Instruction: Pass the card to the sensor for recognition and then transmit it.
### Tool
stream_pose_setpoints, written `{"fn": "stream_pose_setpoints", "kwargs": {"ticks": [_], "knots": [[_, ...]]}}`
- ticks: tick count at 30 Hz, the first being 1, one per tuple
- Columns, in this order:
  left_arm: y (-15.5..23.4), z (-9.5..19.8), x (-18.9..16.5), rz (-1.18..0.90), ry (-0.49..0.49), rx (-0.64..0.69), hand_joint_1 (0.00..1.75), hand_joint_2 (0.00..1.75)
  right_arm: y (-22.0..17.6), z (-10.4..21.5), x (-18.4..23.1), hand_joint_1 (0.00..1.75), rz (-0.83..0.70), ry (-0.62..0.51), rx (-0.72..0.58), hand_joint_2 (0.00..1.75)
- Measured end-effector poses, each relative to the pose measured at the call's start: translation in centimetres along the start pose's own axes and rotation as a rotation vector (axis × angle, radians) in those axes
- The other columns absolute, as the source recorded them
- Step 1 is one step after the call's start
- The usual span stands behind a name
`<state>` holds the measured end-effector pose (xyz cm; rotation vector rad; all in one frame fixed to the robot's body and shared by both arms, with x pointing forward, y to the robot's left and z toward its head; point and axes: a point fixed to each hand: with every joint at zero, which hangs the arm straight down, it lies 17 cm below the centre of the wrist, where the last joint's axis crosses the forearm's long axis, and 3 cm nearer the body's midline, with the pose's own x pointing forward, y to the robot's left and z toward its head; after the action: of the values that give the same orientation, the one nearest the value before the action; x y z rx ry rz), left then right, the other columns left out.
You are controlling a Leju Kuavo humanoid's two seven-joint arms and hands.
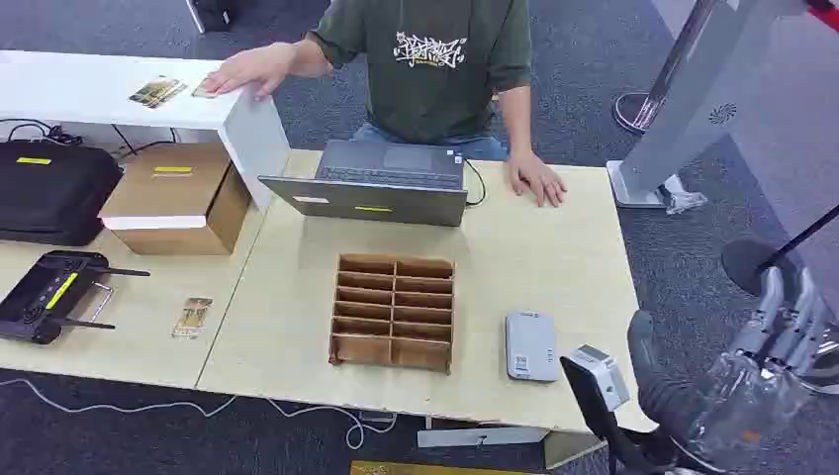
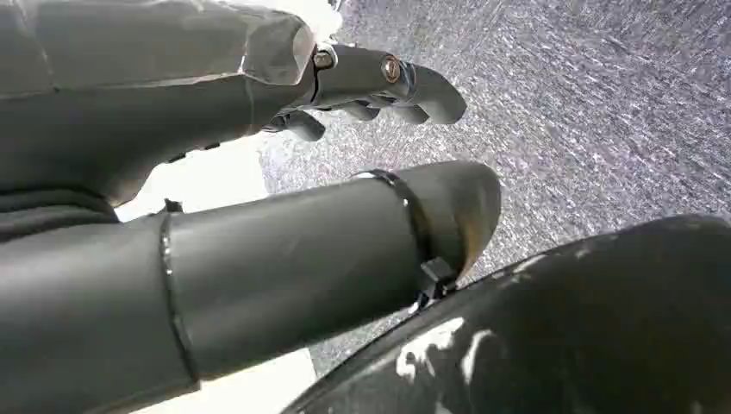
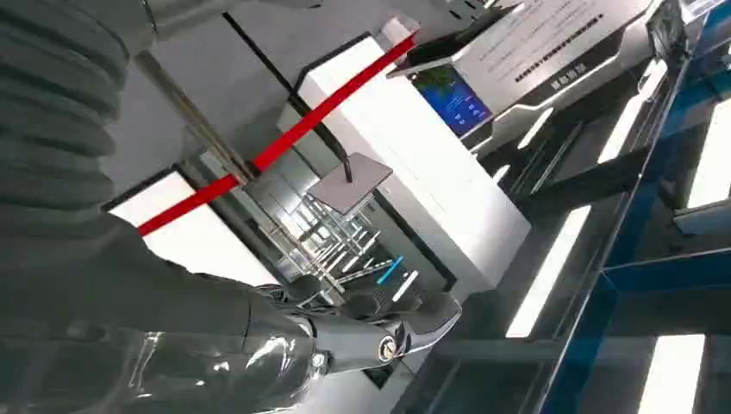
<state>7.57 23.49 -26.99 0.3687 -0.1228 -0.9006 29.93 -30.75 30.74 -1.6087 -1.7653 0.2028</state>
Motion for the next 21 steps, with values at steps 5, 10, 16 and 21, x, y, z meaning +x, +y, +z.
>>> {"fn": "stream_pose_setpoints", "kwargs": {"ticks": [5, 10, 16, 21], "knots": [[0.0, 0.0, 0.1, 0.001, -0.001, 0.002, 0.0, 0.0, 0.0, 0.0, 0.1, 0.0, -0.006, -0.003, 0.0, 1.75], [0.0, 0.0, 0.2, 0.002, -0.007, 0.007, 0.0, 0.0, 0.0, 0.0, 0.1, 0.0, -0.011, -0.007, 0.0, 1.75], [-0.1, 0.1, 0.4, 0.002, -0.018, 0.009, 0.0, 0.0, -0.1, -0.2, 0.2, 0.0, -0.043, -0.021, -0.007, 1.75], [-0.1, 0.1, 0.7, -0.006, -0.03, 0.019, 0.0, 0.0, -0.6, -2.1, 1.1, 0.0, 0.019, -0.09, -0.063, 1.75]]}}
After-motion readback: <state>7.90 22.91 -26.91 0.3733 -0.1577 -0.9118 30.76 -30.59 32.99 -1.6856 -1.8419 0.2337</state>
